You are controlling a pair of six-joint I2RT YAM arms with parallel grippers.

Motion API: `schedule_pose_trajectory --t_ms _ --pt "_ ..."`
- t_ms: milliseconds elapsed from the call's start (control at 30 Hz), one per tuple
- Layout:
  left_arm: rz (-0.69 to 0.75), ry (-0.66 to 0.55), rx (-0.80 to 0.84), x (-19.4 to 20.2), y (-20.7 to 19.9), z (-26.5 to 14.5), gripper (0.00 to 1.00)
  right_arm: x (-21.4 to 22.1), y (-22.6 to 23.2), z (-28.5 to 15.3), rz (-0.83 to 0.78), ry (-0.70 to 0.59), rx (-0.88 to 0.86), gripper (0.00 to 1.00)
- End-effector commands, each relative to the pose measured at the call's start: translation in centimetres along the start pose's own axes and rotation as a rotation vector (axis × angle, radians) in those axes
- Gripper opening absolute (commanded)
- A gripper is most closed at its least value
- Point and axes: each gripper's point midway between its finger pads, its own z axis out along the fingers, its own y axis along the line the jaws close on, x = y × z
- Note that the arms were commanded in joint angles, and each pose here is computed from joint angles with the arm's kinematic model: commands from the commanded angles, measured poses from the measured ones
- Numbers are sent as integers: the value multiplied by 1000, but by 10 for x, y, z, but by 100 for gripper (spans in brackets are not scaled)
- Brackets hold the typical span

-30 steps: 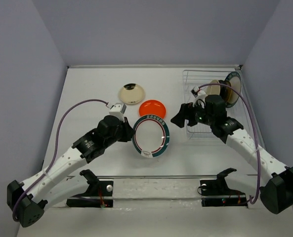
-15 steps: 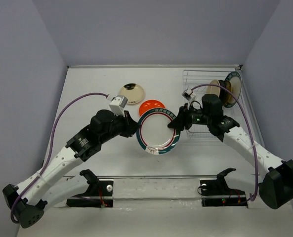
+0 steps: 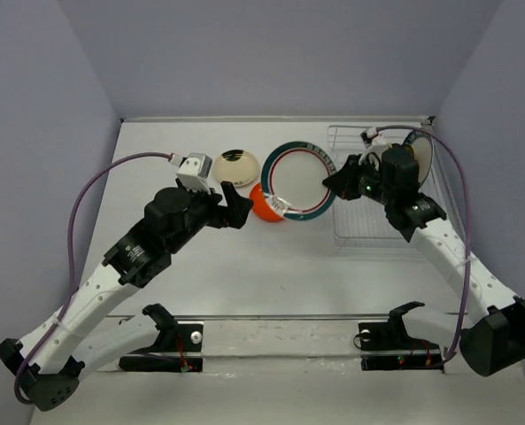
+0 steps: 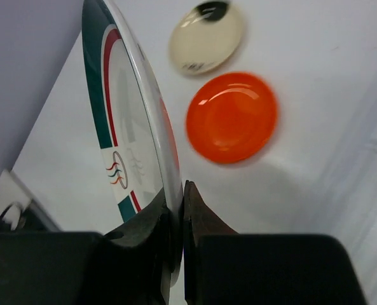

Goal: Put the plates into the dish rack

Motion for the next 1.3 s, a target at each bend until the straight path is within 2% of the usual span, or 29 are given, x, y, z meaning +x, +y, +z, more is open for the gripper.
schedule_pose_trajectory --t_ms 0,100,133,167,200,333,467,733,900,1267 --pt "62 -122 -103 -26 20 -14 99 -136 -47 -59 -27 -424 392 7" --pt "65 -124 -128 -9 33 -12 99 -174 -77 -94 -87 -522 644 7" --pt "62 -136 -129 -8 34 -12 99 -182 -97 -114 -93 -557 800 7" --pt "68 -119 -142 2 40 -9 99 -184 -110 -118 -148 -533 891 7" --pt "71 -115 -147 5 42 -7 99 -196 -118 -136 -158 -566 999 7" --pt "96 -100 -161 8 46 -6 99 -210 -135 -149 -237 -535 1175 7" --pt "107 -108 -183 9 52 -11 99 -217 -149 -150 -350 -435 1291 7" --pt "113 -105 -201 10 56 -11 99 -197 -186 -124 -405 -276 1370 7" --pt "113 -105 -207 10 57 -11 99 -187 -200 -104 -410 -224 1353 7" --pt "113 -97 -211 12 58 -8 99 -136 -233 -68 -351 -111 1302 7"
